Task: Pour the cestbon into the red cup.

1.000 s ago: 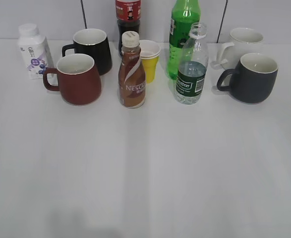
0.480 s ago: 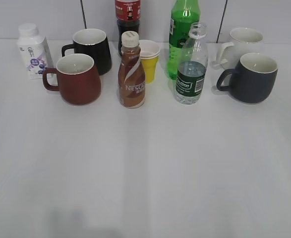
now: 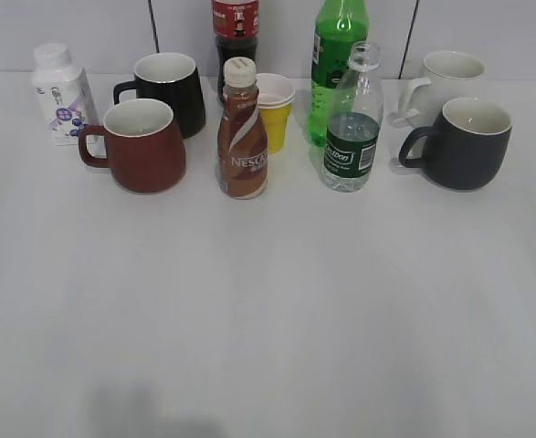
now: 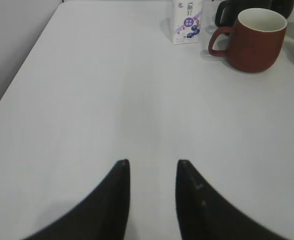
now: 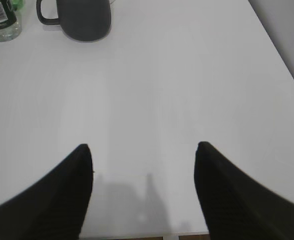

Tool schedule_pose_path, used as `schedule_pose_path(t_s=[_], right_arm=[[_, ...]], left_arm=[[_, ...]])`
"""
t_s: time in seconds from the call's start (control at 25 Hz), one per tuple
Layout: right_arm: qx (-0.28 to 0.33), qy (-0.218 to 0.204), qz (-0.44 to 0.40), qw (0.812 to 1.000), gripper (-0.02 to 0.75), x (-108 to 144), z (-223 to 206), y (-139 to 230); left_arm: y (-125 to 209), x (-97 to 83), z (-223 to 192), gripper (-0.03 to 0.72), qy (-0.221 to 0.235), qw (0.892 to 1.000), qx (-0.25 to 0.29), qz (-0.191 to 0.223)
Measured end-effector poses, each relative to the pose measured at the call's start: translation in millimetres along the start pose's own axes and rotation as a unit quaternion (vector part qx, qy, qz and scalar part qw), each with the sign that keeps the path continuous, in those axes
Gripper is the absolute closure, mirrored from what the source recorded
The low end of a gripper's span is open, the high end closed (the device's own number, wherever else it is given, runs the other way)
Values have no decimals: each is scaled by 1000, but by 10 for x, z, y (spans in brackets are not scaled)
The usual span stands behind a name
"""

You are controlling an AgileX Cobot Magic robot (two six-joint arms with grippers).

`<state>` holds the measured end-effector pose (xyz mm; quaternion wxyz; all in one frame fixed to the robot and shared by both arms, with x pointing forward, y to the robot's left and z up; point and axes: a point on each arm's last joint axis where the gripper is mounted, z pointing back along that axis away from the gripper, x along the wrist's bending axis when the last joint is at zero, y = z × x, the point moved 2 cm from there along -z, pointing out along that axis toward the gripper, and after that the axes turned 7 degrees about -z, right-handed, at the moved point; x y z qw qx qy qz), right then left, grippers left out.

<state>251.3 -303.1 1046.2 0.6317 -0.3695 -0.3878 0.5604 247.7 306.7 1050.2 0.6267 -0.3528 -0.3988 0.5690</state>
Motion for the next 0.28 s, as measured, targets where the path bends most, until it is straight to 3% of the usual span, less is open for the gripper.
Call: schedule_pose_path(t_s=[0.28], right_arm=[[0,0,0,1000,258,0,0,0]], left_arm=[[0,0,0,452,0,1000,0,0]])
